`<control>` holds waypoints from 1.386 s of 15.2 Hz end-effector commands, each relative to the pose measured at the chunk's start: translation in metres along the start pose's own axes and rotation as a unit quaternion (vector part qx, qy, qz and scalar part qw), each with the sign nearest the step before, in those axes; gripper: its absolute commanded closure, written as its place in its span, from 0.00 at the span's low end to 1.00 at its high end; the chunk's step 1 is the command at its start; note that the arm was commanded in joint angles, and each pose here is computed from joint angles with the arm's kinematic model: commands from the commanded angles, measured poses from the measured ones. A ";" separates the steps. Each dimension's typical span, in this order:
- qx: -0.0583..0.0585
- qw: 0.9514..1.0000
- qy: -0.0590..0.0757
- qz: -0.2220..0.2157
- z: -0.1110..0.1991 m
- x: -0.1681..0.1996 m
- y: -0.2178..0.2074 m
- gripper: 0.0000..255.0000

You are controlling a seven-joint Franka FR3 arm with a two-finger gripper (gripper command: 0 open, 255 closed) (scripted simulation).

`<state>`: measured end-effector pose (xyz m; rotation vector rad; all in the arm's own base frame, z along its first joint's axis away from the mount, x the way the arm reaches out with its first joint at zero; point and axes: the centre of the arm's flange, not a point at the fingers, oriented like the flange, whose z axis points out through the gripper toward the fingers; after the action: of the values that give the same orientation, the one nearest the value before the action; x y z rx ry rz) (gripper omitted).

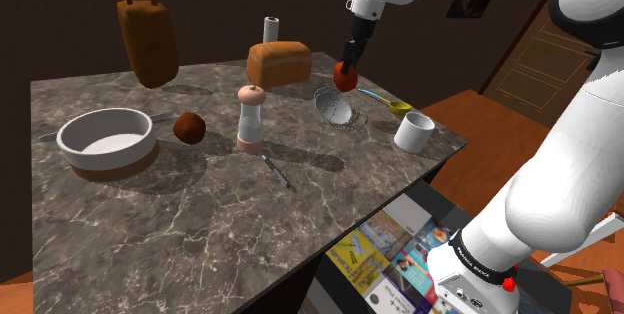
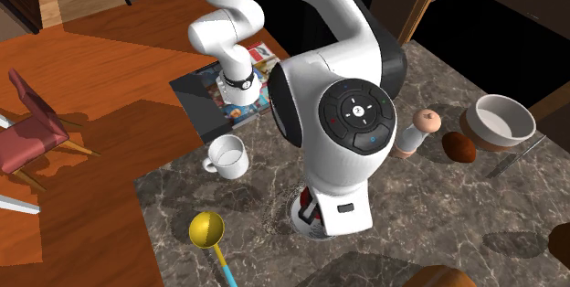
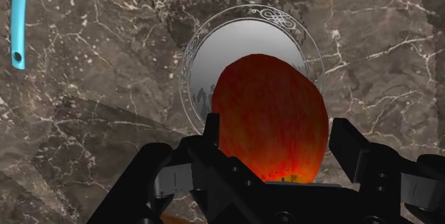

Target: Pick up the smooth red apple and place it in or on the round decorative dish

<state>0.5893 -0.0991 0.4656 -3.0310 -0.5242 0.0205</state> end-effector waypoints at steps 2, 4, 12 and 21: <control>0.000 1.000 0.000 0.000 0.017 0.001 0.000 1.00; 0.000 1.000 0.000 0.000 0.028 0.001 0.001 1.00; 0.000 1.000 0.000 0.000 0.056 0.001 0.003 1.00; 0.000 1.000 0.000 0.000 0.056 0.001 0.003 0.00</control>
<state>0.5898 -0.0981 0.4091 -3.0312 -0.5240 0.0196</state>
